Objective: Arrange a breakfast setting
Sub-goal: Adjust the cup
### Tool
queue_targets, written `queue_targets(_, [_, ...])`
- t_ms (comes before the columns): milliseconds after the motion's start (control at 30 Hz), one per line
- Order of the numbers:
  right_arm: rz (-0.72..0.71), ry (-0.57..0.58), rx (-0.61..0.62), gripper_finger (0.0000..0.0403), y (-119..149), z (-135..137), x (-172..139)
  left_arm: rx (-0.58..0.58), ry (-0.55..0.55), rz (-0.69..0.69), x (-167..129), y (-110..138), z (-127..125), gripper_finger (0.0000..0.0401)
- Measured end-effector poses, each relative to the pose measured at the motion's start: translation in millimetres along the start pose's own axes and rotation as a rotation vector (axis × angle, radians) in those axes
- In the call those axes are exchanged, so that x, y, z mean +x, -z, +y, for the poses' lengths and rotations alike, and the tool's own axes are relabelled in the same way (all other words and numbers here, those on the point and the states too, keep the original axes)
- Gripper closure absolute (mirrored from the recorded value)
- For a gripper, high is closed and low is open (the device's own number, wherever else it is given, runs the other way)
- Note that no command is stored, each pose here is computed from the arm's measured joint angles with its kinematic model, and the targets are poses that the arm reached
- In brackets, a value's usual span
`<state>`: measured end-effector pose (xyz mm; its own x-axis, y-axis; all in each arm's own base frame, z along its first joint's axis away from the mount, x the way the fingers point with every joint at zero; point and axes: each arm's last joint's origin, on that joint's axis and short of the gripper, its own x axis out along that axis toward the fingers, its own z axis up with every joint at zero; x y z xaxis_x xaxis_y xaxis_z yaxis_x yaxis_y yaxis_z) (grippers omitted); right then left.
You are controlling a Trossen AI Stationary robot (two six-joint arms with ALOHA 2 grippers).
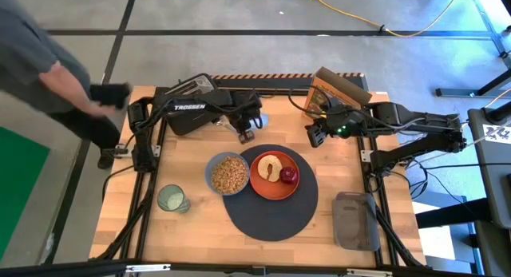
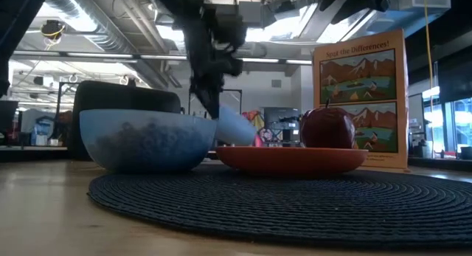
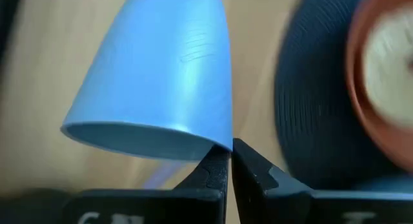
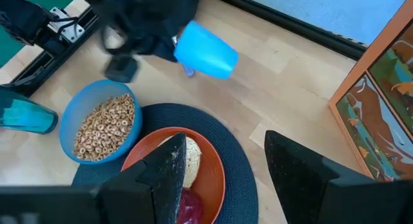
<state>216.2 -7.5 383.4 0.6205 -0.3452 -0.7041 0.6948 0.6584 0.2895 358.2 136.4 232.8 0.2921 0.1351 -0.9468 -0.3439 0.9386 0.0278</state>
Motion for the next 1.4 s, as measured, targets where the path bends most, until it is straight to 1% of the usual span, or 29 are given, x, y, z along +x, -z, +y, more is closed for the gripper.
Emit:
queue_targets(133, [-0.020,0.010,0.002,0.0201,-1,0,0,0.320,-0.050,0.041,-30,-8,-8,0.0397])
queue_targets(233, [-0.040,-0.005,-0.007,0.0201,-3,2,0,0.529,-0.132,0.088,-39,-9,-12,0.0397])
queue_targets(400, [-0.071,-0.027,0.000,0.0201,-6,5,0,0.842,-0.234,0.211,-36,-5,-12,0.0398])
queue_targets(500, [-0.084,-0.015,0.002,0.0201,-6,4,0,1.016,-0.343,0.325,-24,-7,-12,0.0398])
queue_targets(600, [-0.100,-0.008,0.005,0.0201,-7,4,0,1.136,-0.460,0.431,-8,-12,-9,0.0398])
queue_targets(733, [-0.131,-0.012,0.006,0.0201,-9,6,0,1.203,-0.552,0.517,16,-18,-6,0.0391])
queue_targets(833, [-0.136,-0.008,-0.004,0.0201,-9,6,0,1.273,-0.533,0.586,30,-17,-6,0.0388])
queue_targets(933, [-0.135,-0.009,-0.009,0.0201,-9,6,0,1.316,-0.507,0.620,43,-16,-10,0.0387])
queue_targets(1033, [-0.133,-0.009,-0.015,0.0201,-9,6,0,1.360,-0.481,0.646,47,-14,-15,0.0386])
queue_targets(1233, [-0.132,-0.009,-0.045,0.0201,-9,6,0,1.395,-0.478,0.634,47,-14,-23,0.0384])
queue_targets(1400, [-0.125,-0.016,-0.063,0.0201,-9,6,0,1.402,-0.481,0.638,47,-14,-24,0.0377])
